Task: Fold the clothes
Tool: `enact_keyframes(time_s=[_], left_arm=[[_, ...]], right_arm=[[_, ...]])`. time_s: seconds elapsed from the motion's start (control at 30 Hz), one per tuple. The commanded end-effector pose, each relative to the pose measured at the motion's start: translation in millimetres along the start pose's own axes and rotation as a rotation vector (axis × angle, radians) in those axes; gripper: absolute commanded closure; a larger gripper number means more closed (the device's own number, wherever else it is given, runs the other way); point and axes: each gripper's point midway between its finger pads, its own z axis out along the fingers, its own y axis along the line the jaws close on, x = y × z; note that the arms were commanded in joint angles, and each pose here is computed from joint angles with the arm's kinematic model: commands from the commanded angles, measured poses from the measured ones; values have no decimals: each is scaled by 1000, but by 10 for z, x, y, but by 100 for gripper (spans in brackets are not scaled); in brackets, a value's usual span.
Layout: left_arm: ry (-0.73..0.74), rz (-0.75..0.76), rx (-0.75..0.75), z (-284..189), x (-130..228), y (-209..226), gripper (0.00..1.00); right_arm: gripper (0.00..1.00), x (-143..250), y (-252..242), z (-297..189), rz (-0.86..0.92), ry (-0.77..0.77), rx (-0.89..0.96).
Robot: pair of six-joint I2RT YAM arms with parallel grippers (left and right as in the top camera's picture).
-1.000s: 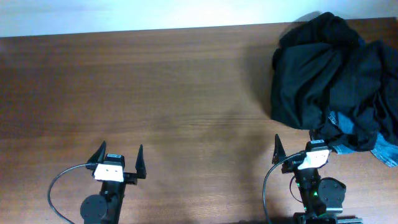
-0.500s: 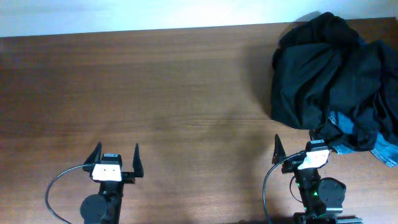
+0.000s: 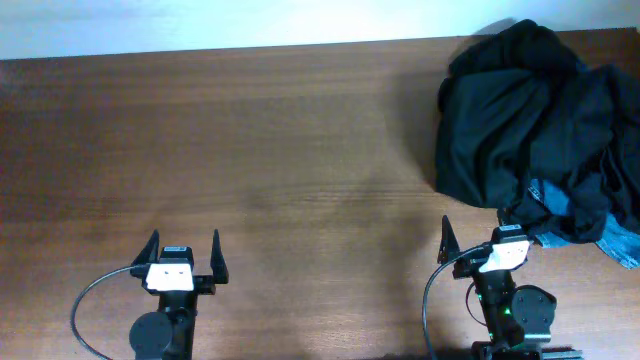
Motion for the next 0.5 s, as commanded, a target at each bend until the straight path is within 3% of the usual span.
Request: enact_keyframes(time_s=[0.0, 0.27, 0.47], left_arm=[[1, 13, -23, -5, 9, 43, 1], [-87, -45, 5, -14, -207, 2, 1], [-111, -47, 64, -19, -323, -94, 1]], right_arm=[[1, 19, -101, -5, -5, 3, 56], [1, -3, -66, -6, 51, -5, 35], [1, -336, 97, -70, 43, -49, -56]])
